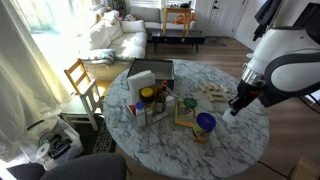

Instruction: Pick up the yellow can with a blue lid and put it on the yellow can without the lid and then pick up the measuring cup and put it on top of the stacked yellow cans

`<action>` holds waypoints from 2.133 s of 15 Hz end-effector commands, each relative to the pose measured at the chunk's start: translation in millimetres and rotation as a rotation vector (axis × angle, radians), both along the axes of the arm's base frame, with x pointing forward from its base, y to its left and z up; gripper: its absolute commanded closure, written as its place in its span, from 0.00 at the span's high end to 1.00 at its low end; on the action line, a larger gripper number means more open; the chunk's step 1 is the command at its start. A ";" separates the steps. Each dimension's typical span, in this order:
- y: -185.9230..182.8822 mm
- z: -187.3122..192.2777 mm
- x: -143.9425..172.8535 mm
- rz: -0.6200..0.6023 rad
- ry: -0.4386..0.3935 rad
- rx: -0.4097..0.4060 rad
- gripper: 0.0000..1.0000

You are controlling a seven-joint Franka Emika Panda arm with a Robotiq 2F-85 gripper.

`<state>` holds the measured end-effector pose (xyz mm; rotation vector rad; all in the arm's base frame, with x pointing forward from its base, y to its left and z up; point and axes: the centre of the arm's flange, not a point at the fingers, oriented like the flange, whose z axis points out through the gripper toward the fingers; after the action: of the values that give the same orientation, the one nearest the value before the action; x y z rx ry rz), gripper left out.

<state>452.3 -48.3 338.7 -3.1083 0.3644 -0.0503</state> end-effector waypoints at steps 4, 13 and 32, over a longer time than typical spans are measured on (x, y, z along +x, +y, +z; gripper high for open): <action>62.6 48.7 19.5 0.172 -0.005 0.025 0.01; 86.2 -3.9 44.9 0.204 -0.014 -0.021 0.01; 71.1 2.8 63.5 0.111 -0.063 -0.038 0.87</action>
<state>514.8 28.2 337.6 -3.1466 0.1527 -0.1570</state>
